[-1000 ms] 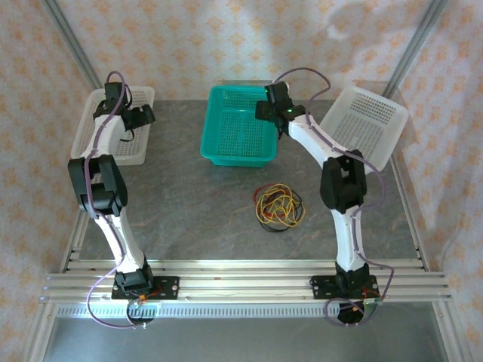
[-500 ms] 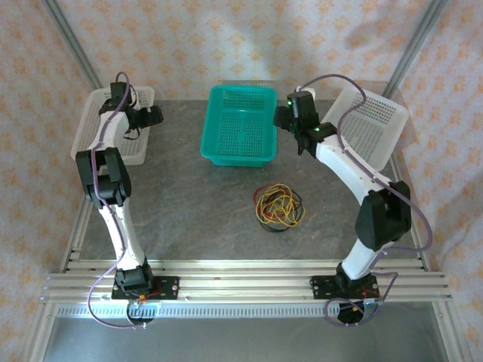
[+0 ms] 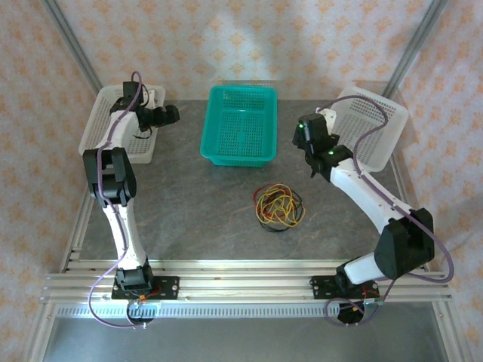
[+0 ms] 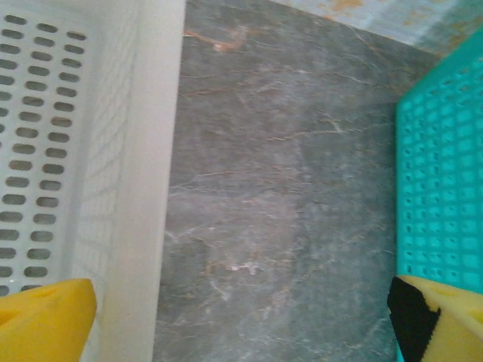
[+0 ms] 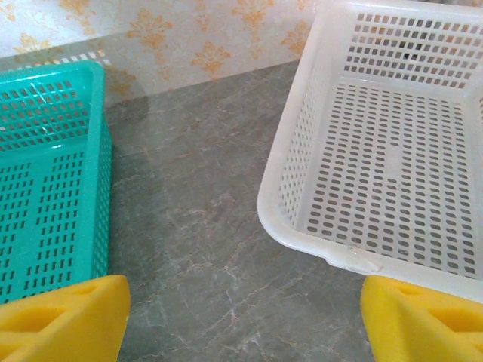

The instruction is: Untangle the cables

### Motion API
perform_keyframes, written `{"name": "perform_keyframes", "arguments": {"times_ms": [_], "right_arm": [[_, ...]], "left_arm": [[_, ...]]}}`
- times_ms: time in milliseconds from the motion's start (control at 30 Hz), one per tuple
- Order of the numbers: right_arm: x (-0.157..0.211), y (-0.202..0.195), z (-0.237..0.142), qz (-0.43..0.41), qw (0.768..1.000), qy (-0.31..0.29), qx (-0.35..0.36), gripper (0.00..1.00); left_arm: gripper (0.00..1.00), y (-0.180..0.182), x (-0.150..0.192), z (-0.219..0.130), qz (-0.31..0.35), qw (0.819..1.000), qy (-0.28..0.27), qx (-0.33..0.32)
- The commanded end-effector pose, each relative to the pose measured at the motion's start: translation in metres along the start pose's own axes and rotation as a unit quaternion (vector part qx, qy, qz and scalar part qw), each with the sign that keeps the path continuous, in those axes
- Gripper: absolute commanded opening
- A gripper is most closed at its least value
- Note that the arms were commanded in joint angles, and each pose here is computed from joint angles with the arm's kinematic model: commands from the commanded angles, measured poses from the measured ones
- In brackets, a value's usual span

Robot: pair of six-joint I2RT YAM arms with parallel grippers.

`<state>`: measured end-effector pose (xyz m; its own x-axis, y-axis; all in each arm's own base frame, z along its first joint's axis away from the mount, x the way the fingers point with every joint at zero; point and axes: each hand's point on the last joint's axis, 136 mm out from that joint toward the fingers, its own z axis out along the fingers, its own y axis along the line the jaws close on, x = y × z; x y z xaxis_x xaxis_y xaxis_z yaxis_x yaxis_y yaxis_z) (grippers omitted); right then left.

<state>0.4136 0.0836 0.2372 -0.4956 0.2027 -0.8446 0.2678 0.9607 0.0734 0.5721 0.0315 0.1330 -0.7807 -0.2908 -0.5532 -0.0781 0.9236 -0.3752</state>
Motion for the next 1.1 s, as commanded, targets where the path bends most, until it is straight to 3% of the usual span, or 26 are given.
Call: {"name": "perform_keyframes", "arguments": {"times_ms": [0,433,933,1067], "right_arm": [[0.004,-0.012,-0.001,0.01,1.0,-0.002,0.019,0.8],[0.017,-0.023,0.012,0.046,0.998,0.024,0.023,0.8],[0.003,-0.086,0.049,0.159,0.984,0.052,0.061,0.84],[-0.004,-0.09,0.073,0.183,0.98,0.059,0.051,0.83]], "left_arm": [[0.99,-0.035,0.003,-0.002,0.028,0.998,0.003,0.053],[0.99,-0.134,0.009,0.003,0.034,0.983,-0.011,0.181],[0.99,-0.197,0.034,0.018,0.086,0.968,0.022,0.237],[0.99,-0.195,0.035,0.019,0.101,0.97,0.023,0.22]]}}
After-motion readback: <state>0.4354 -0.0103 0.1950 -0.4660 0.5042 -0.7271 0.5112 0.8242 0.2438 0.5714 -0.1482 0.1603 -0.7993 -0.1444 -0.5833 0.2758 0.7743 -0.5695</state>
